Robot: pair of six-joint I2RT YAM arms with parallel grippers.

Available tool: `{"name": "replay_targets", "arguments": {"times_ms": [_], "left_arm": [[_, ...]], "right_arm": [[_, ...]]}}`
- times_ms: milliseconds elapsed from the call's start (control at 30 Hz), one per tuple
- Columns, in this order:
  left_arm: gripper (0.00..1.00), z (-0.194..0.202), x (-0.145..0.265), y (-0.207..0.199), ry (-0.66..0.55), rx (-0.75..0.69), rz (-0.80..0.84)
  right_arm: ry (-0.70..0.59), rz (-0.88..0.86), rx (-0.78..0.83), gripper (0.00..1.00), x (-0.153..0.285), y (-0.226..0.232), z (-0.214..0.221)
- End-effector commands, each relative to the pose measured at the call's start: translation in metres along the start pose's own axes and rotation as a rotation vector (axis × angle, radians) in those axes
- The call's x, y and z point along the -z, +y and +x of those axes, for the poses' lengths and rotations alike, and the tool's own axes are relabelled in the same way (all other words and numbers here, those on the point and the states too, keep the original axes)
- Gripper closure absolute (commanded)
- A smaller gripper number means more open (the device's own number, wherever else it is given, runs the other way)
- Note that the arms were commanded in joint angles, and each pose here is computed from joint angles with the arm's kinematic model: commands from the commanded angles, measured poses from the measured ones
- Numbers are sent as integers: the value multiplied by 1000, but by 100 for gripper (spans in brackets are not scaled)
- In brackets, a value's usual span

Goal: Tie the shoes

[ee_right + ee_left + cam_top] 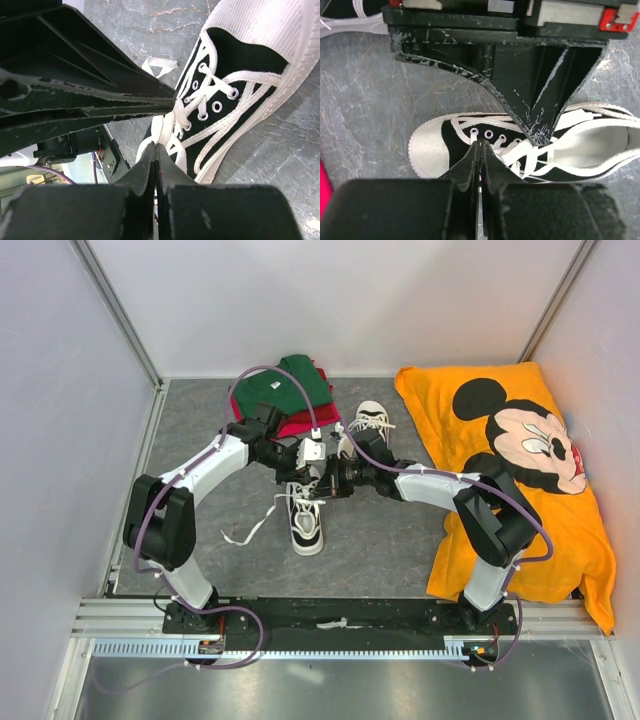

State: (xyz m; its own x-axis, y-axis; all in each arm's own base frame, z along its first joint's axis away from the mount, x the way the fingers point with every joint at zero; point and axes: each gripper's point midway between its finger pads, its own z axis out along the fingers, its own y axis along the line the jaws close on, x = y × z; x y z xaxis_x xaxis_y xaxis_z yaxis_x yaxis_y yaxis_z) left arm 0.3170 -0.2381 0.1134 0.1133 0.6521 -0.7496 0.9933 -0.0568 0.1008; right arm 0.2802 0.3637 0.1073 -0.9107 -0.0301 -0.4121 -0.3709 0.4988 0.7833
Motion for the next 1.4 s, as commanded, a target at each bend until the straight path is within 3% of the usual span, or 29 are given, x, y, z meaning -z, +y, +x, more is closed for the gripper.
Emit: {"name": "replay_targets", "arguments": {"times_ms": [0,167,467,867,1200,1300,1367], "left_arm": [[82,4,10,9,9,43,-39],[65,22,18,-5,17,37,40],[60,21,7,-10,-1,15,90],[69,27,-7,-7,22,6,105],[71,39,-12,-17,62,-6,141],[81,37,-12,-15,54,5,140],[95,28,-10,-10,31,0,126]], "right_arm": [[-34,1,16,100,1,9,-10],[-35,9,18,100,6,9,-7],[-32,15,13,100,5,6,-7],[-18,11,26,100,7,8,-4],[-16,-9,46,100,8,14,-6],[-16,-13,45,100,8,16,-7],[-14,-15,43,100,7,16,-7]]}}
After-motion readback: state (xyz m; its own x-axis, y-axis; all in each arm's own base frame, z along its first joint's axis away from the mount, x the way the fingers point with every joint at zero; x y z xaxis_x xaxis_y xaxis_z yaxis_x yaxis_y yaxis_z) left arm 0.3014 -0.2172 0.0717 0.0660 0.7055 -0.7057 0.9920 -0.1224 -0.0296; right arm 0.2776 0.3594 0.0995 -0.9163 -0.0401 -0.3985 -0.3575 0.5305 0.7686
